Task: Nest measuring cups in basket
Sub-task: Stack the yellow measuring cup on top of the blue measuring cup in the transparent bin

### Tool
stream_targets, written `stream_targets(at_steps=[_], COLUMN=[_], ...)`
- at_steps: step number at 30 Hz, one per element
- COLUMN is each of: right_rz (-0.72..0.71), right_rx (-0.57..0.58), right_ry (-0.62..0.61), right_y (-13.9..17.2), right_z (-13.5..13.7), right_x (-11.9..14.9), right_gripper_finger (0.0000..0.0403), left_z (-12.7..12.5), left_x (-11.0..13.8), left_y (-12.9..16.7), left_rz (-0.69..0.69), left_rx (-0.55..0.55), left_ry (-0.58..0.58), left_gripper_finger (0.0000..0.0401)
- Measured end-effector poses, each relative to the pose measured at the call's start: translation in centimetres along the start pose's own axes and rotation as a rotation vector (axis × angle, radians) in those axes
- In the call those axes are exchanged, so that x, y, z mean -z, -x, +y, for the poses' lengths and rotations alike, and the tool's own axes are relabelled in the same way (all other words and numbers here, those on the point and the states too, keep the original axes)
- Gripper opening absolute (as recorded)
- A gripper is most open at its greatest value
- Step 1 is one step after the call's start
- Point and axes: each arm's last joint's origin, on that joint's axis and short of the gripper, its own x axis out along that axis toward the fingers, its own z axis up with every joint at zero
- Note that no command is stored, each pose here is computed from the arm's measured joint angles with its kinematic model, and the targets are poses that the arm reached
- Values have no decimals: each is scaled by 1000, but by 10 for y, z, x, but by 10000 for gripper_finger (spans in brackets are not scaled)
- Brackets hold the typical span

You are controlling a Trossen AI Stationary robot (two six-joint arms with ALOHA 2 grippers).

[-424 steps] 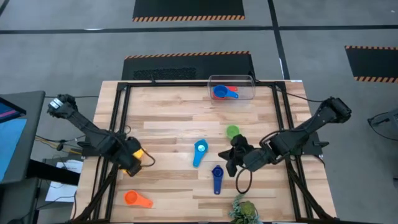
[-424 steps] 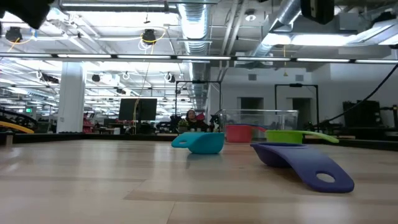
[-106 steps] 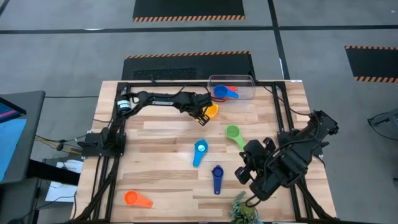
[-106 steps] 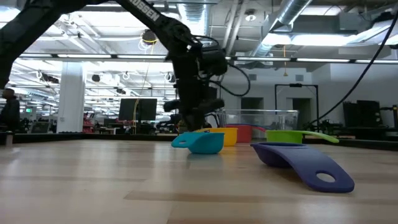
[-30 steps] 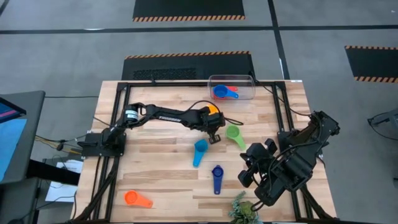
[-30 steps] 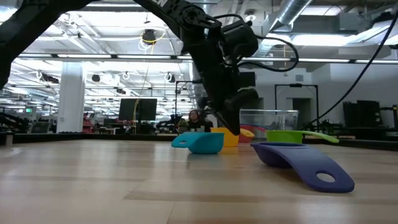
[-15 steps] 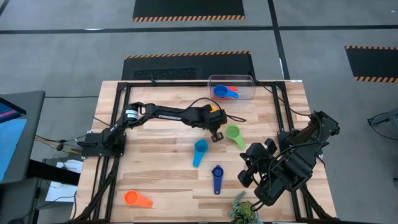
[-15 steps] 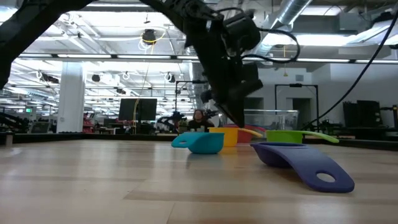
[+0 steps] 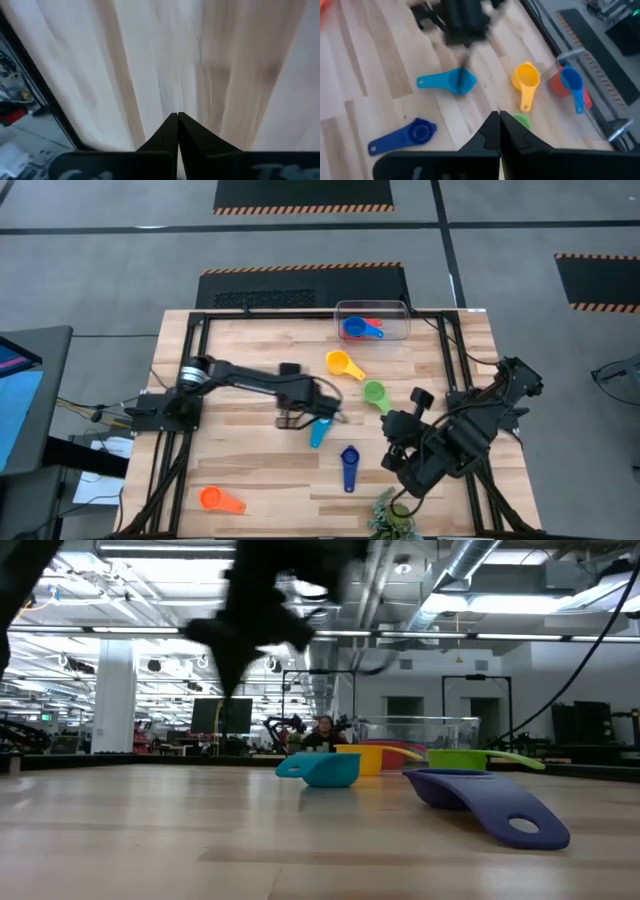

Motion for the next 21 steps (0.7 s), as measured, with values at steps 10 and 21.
stream_targets(at_steps=[10, 21], right_rz=[52, 3], right_rx=[302, 461], right_ry=[-89, -220], right_y=[-77, -190], right_z=[-14, -46], right_x=[11, 14], right_gripper_finger=[11, 13], left_z=[-3, 21], left_x=[120, 187], left_y=[-51, -68], left_rz=[-245, -937], left_rx=[155, 248], left_ry=[205, 639], left_gripper_finger=[0, 0])
